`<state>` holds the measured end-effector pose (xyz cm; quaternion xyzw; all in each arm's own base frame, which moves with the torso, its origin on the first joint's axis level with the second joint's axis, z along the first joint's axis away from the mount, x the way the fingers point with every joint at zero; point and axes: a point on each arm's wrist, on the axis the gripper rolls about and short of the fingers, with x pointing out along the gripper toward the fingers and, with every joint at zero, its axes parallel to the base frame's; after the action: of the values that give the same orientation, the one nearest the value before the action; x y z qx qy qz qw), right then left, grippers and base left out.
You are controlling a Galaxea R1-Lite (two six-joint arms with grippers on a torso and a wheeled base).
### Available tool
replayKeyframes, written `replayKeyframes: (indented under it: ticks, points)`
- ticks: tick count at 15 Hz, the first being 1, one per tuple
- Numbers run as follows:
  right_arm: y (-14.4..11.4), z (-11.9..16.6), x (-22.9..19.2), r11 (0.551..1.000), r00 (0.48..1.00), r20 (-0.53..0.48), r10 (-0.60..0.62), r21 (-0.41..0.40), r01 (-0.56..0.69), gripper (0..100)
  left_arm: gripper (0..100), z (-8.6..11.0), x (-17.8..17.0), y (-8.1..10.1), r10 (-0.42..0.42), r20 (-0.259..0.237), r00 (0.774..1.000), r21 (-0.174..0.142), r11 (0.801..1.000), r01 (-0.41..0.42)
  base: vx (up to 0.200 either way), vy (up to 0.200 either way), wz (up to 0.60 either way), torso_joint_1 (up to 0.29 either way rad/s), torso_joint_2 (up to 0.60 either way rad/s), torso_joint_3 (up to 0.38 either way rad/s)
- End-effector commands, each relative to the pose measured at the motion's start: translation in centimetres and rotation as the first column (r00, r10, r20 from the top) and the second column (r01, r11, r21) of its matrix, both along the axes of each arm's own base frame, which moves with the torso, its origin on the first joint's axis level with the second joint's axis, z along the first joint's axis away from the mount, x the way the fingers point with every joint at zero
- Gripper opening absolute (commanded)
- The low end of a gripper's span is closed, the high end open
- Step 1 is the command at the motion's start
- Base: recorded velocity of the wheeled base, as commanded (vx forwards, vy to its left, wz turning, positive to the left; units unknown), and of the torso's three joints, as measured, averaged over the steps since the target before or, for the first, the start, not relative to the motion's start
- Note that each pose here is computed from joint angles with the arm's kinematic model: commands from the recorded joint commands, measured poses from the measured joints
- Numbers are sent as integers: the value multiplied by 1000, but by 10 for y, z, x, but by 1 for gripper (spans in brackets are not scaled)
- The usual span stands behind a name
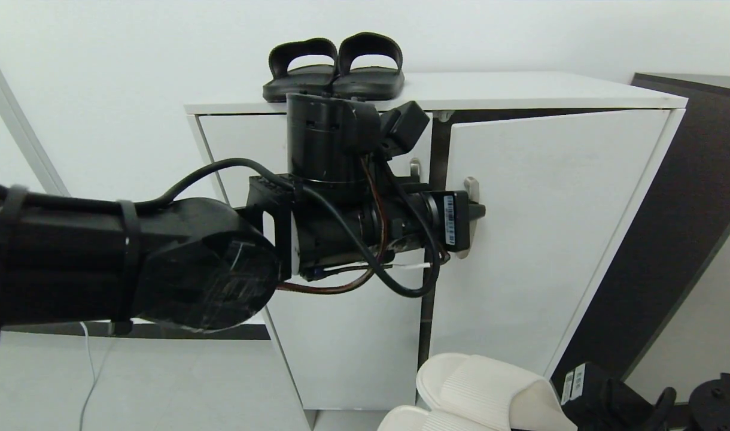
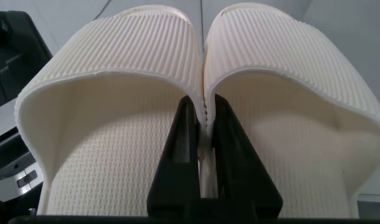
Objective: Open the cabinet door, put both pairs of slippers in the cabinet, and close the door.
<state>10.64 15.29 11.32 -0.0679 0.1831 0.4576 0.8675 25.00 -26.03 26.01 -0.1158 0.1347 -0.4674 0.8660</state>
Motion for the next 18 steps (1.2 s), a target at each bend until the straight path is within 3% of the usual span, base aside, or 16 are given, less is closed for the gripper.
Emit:
replayKeyframes:
  ticks: [1, 5, 9, 15, 18]
  points:
    - [-1, 1, -2, 1000, 1000, 4, 6, 6, -6, 0, 0, 9, -17, 12, -8, 15, 1000, -12, 1000, 8, 0, 0, 0, 0, 0, 0]
    - [-1, -1, -3, 1000, 1000, 14, 16, -13, -16, 0, 0, 13, -45, 39, -12, 24, 1000, -18, 1000, 13, 0, 0, 0, 0, 0, 0]
    - [-1, -2, -3, 1000, 1000, 9, 18, -21, -18, 0, 0, 11, -43, 54, 21, 56, 998, -71, 997, -17, 0, 0, 0, 0, 0, 0]
    - [-1, -3, -4, 999, 1000, 7, 22, -23, -22, 0, 0, -6, 12, 43, 90, 87, 992, -110, 991, -80, 0, 0, 0, 0, 0, 0]
    - [-1, -6, -7, 999, 999, -1, 36, -35, -36, 0, 0, -12, 33, 26, 88, 85, 992, -114, 990, -78, 0, 0, 0, 0, 0, 0]
